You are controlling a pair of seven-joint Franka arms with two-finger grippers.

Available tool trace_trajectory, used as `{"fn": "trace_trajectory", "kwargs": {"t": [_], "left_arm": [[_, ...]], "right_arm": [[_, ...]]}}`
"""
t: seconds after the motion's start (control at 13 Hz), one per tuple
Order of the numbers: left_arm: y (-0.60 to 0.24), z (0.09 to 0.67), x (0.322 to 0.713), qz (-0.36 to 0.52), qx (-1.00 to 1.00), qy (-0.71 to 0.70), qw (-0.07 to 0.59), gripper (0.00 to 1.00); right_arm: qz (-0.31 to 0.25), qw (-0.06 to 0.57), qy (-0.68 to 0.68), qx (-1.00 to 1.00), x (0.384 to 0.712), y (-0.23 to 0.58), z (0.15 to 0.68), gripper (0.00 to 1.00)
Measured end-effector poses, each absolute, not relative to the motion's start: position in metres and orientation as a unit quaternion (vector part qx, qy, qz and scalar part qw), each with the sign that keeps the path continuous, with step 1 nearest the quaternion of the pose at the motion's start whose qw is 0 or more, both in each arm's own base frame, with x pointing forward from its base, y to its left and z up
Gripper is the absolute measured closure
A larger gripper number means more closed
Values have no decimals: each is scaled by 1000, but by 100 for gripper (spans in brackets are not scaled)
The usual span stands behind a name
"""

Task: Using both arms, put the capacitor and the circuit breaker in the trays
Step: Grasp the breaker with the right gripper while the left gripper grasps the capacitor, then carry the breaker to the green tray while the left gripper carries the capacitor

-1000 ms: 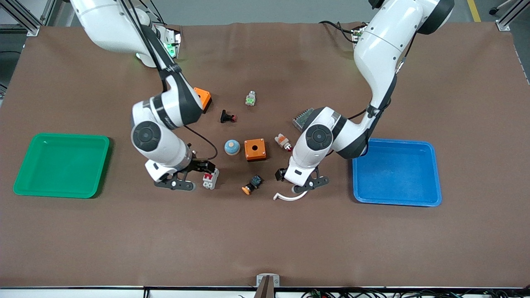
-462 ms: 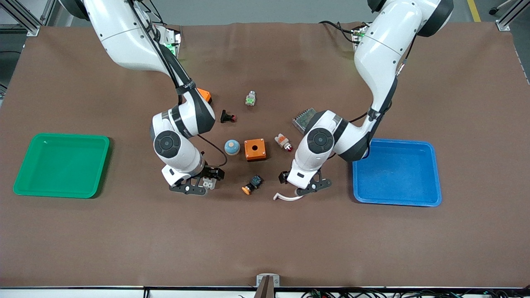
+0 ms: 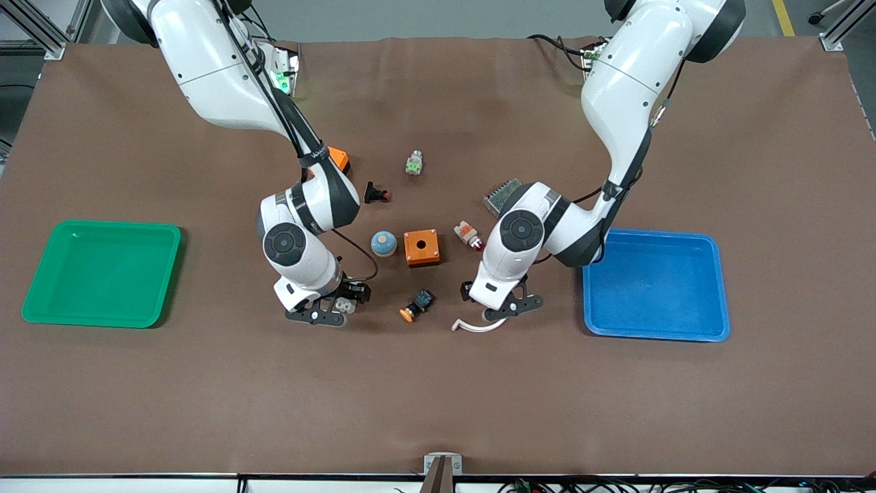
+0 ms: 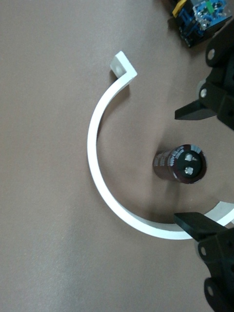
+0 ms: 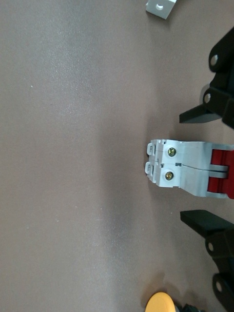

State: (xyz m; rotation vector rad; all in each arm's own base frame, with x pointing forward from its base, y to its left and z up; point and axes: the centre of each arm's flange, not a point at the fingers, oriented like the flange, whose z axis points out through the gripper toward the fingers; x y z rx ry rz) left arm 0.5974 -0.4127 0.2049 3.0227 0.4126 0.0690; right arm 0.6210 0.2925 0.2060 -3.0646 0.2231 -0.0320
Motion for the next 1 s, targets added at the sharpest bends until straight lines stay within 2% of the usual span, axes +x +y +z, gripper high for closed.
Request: {"fn": "trace_trajectory", "kwargs": {"t": [0.08, 0.15, 0.23, 0.31, 0.38, 0.46, 0.54, 0.69, 0.85, 1.0], "left_arm": [[-415, 204, 596, 22, 990, 133, 45, 18], [-417, 204, 595, 22, 990, 132, 45, 18], [-417, 204, 594, 22, 990, 132, 45, 25], [-416, 204, 595, 22, 990, 132, 44, 25], [-416, 204, 595, 22, 990, 132, 44, 29], [-415, 204, 596, 22, 990, 133, 44, 29], [-415, 204, 596, 22, 990, 133, 44, 37], [-414, 204, 597, 23, 990, 134, 44, 39], [-414, 203, 597, 23, 990, 134, 44, 45], [-413, 203, 597, 23, 990, 135, 44, 47]], "right_arm": [[-10, 34, 73, -997, 621, 292, 206, 25], [-10, 34, 73, -997, 621, 292, 205, 33], [-9, 34, 74, -997, 620, 292, 205, 43], [-7, 33, 79, -996, 620, 292, 204, 56], [-7, 33, 86, -996, 620, 291, 204, 60], [-7, 33, 91, -995, 620, 291, 204, 60], [-7, 31, 93, -995, 621, 289, 204, 60], [1, 24, 106, -994, 630, 271, 213, 60], [20, 17, 122, -992, 651, 233, 252, 60], [30, 18, 134, -990, 669, 166, 304, 60]]}}
